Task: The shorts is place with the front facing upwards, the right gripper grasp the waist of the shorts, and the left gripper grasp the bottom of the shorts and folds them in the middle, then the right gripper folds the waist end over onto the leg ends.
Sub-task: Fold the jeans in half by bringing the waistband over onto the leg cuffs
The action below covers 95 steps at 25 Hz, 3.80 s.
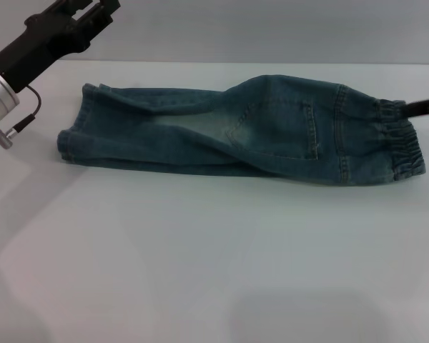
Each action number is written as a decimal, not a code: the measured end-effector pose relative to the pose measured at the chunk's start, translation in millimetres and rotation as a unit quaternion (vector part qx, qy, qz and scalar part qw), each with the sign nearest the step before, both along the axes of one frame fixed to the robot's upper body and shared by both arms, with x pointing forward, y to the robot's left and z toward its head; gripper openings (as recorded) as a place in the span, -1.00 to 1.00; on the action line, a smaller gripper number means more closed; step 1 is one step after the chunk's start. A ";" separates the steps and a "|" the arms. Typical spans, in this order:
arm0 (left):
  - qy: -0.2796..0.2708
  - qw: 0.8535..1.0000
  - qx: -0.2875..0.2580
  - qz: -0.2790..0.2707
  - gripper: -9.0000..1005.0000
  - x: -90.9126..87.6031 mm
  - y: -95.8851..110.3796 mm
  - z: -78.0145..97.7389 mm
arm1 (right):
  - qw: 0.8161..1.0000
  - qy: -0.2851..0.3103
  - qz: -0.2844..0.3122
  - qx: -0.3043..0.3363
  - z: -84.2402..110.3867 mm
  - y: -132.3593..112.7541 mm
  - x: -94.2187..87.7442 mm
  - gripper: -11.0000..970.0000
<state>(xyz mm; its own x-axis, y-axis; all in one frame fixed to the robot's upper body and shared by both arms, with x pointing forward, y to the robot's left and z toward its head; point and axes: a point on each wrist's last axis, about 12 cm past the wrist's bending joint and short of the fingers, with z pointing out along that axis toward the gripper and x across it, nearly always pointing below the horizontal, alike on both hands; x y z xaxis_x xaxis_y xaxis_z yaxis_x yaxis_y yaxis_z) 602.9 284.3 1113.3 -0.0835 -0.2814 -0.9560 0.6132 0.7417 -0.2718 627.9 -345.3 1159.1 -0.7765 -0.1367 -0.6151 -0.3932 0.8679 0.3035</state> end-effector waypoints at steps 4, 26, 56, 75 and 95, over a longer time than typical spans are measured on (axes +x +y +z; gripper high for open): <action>-0.004 1.000 -0.011 0.010 0.21 -4.0 2.0 -3.7 | 1.000 0.019 0.024 -0.002 -8.6 16.7 -2.4 0.52; 0.006 1.000 -0.027 0.012 0.18 -14.5 5.9 -12.4 | 0.995 0.058 0.040 -0.069 -11.9 16.3 -9.4 0.52; 0.021 0.999 -0.036 0.010 0.15 -18.7 3.1 -19.9 | 0.995 0.028 0.029 -0.087 -47.0 32.7 -15.5 0.01; 0.004 0.999 0.031 -0.029 0.13 -22.3 -23.6 -33.1 | 0.997 -0.035 0.064 -0.001 25.8 25.7 -40.7 -0.95; 0.056 0.986 0.128 -0.088 0.01 -7.8 -102.7 -56.9 | 0.990 -0.046 0.130 0.010 95.1 28.7 -86.1 -0.95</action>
<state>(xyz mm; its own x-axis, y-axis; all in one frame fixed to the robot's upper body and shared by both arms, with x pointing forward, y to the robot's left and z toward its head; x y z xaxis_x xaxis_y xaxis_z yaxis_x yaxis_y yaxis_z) 595.1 181.6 1056.4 -0.2187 -0.0029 -0.9758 0.7152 0.6798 -0.1623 541.8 -316.6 1254.2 -0.6565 -0.3118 -0.6869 -0.6299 0.7276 0.2717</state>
